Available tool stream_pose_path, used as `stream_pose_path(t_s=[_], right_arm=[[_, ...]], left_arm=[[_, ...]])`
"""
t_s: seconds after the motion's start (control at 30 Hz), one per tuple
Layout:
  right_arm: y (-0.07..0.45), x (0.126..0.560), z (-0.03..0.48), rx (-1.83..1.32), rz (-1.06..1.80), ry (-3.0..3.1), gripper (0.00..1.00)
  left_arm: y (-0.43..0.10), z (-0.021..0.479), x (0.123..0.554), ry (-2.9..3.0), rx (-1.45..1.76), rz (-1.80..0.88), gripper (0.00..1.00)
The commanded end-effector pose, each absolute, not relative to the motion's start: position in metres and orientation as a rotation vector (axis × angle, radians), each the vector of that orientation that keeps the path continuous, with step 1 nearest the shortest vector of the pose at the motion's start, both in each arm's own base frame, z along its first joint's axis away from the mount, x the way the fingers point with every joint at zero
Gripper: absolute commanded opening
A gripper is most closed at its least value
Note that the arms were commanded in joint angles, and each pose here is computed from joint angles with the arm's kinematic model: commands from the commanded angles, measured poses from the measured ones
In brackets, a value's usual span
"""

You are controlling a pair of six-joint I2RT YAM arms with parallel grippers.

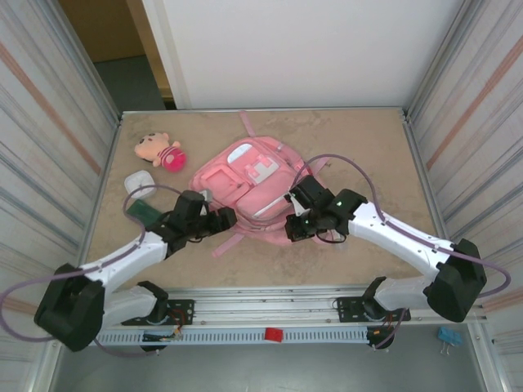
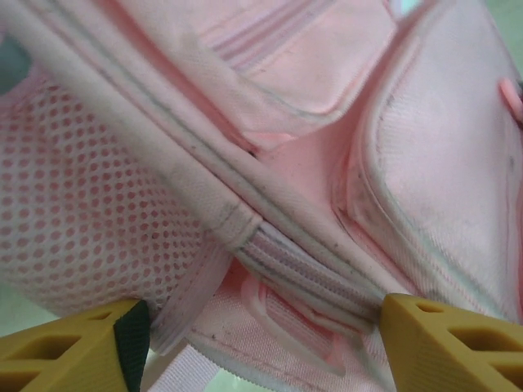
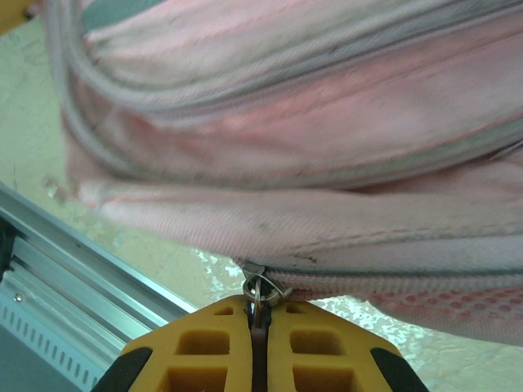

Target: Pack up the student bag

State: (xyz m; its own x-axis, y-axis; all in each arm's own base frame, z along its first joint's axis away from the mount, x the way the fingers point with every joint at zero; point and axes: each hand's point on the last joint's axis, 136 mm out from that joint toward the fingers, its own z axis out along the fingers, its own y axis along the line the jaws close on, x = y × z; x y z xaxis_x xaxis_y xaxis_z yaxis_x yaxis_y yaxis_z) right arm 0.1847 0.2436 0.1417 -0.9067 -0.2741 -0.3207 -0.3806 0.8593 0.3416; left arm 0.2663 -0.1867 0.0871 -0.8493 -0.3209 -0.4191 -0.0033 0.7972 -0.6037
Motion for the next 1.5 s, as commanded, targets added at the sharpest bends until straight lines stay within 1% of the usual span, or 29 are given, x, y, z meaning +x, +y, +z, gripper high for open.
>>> stream_pose_path(t_s=[0.0, 0.1, 0.2, 0.3, 0.4, 0.5, 0.63, 0.73, 0.83, 0.93, 1.07, 1.13, 1.2, 1.27, 1.37, 1.43, 1.47], right_arm=[[0.278, 0.182, 0.155, -0.511, 0.739, 2.691, 0.00], [0.299, 0.183, 0.155, -0.528, 0.784, 2.662, 0.00], [0.319, 0.194, 0.155, -0.507, 0.827, 2.629, 0.00], [0.340, 0.205, 0.153, -0.500, 0.878, 2.603, 0.00], [0.354, 0.210, 0.151, -0.512, 0.902, 2.600, 0.00], [0.362, 0.211, 0.149, -0.532, 0.911, 2.604, 0.00], [0.368, 0.210, 0.147, -0.560, 0.935, 2.614, 0.00], [0.372, 0.207, 0.145, -0.575, 0.961, 2.622, 0.00], [0.376, 0.204, 0.144, -0.585, 0.982, 2.628, 0.00], [0.378, 0.200, 0.143, -0.595, 0.992, 2.636, 0.00], [0.379, 0.197, 0.144, -0.603, 1.002, 2.635, 0.00], [0.379, 0.197, 0.144, -0.601, 1.002, 2.637, 0.00], [0.379, 0.196, 0.144, -0.603, 1.005, 2.637, 0.00], [0.379, 0.195, 0.145, -0.605, 1.011, 2.635, 0.00], [0.378, 0.194, 0.148, -0.610, 1.015, 2.632, 0.00], [0.375, 0.194, 0.152, -0.607, 1.012, 2.627, 0.00], [0.373, 0.195, 0.155, -0.603, 1.012, 2.624, 0.00]], left_arm=[[-0.199, 0.128, 0.323, 2.277, -0.252, -0.908, 0.75], [-0.203, 0.135, 0.353, 2.266, -0.234, -0.918, 0.75], [-0.197, 0.147, 0.382, 2.242, -0.256, -0.934, 0.75], [-0.185, 0.166, 0.389, 2.212, -0.310, -0.955, 0.76], [-0.174, 0.173, 0.367, 2.242, -0.357, -0.948, 0.78], [-0.164, 0.166, 0.328, 2.292, -0.474, -0.983, 0.79], [-0.162, 0.151, 0.276, 2.282, -0.636, -1.105, 0.76], [-0.166, 0.144, 0.254, 2.262, -0.723, -1.169, 0.75], [-0.170, 0.141, 0.248, 2.223, -0.766, -1.210, 0.71], [-0.177, 0.134, 0.250, 2.227, -0.777, -1.236, 0.70], [-0.193, 0.134, 0.259, 2.248, -0.727, -1.292, 0.69], [-0.204, 0.135, 0.264, 2.260, -0.695, -1.318, 0.68], [-0.212, 0.135, 0.269, 2.251, -0.678, -1.327, 0.63], [-0.217, 0.134, 0.274, 2.242, -0.671, -1.329, 0.56], [-0.220, 0.127, 0.280, 2.258, -0.668, -1.307, 0.37], [-0.216, 0.119, 0.281, 2.288, -0.651, -1.243, 0.19], [-0.212, 0.115, 0.281, 2.310, -0.642, -1.205, 0.12]])
